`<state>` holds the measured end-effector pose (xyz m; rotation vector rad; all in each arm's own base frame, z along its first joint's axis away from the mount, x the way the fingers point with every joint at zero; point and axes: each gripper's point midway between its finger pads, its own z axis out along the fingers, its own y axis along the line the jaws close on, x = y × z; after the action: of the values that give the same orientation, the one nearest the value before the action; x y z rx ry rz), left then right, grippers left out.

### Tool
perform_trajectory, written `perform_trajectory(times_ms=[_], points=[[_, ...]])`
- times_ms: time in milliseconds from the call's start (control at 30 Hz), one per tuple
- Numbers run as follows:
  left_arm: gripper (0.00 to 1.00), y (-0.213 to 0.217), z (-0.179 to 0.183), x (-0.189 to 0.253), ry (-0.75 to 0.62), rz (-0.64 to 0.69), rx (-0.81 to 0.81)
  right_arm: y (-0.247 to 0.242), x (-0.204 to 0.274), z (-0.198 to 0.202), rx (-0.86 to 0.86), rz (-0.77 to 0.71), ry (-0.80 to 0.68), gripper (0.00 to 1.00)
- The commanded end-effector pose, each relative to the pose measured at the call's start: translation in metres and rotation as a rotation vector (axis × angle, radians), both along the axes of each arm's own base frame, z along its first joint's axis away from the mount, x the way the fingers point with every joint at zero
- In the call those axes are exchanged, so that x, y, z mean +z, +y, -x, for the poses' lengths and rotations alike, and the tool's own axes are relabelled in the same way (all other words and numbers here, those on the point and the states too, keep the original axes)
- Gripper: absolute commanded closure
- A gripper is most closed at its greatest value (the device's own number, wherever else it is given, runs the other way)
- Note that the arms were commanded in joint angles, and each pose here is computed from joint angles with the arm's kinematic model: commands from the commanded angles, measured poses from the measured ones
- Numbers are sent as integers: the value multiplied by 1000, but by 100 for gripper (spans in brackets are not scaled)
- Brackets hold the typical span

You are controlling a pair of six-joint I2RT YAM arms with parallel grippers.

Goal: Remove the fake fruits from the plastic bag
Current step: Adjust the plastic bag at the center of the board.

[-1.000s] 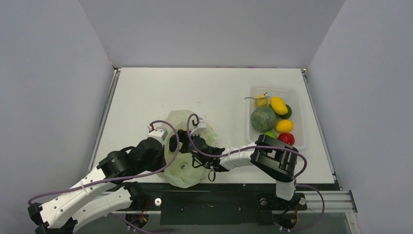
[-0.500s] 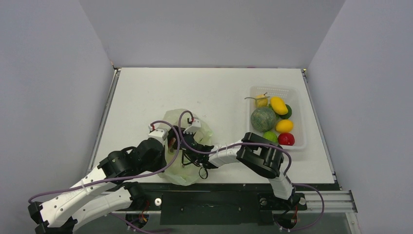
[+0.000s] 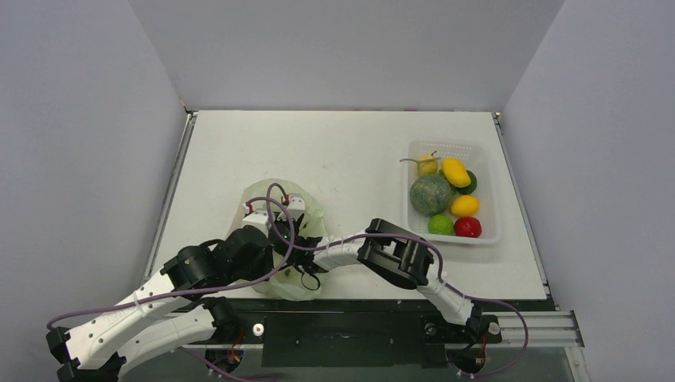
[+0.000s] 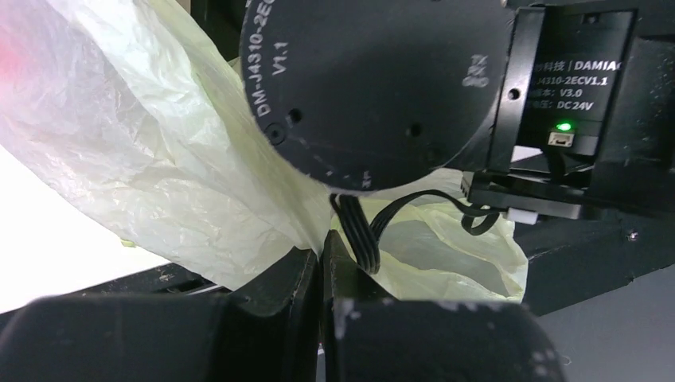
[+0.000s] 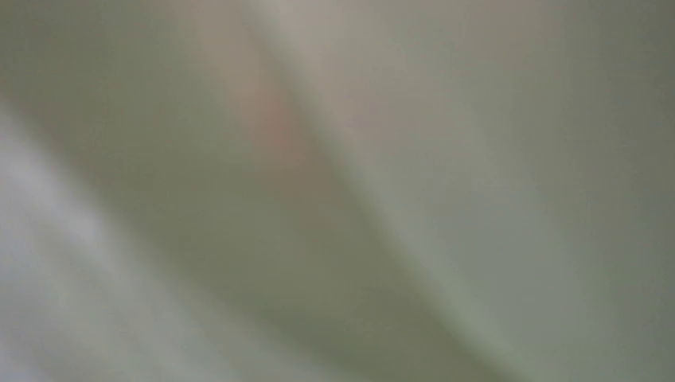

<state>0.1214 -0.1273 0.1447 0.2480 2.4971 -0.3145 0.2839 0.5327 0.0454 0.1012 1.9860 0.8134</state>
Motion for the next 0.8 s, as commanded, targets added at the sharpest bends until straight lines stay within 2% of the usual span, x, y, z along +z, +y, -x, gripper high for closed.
perform_trajectory(times_ms=[0, 100, 167, 467, 600, 767], points=[[100, -7, -5, 8, -29, 33, 2, -18, -30, -4, -46, 171, -2, 21], [100, -6, -5, 8, -31, 32, 9, -41, -33, -11, -106, 192, -5, 26], [100, -6, -5, 7, -31, 28, 13, -60, -30, -18, -140, 192, -8, 35], [100, -8, -4, -1, -3, -18, 4, -165, 11, -40, -308, 222, -72, 40], [100, -10, -3, -7, 22, -53, -11, -172, 30, -33, -256, 222, -132, 40], [100, -10, -2, -8, 21, -68, -14, -154, 44, -9, -83, 178, -168, 37]])
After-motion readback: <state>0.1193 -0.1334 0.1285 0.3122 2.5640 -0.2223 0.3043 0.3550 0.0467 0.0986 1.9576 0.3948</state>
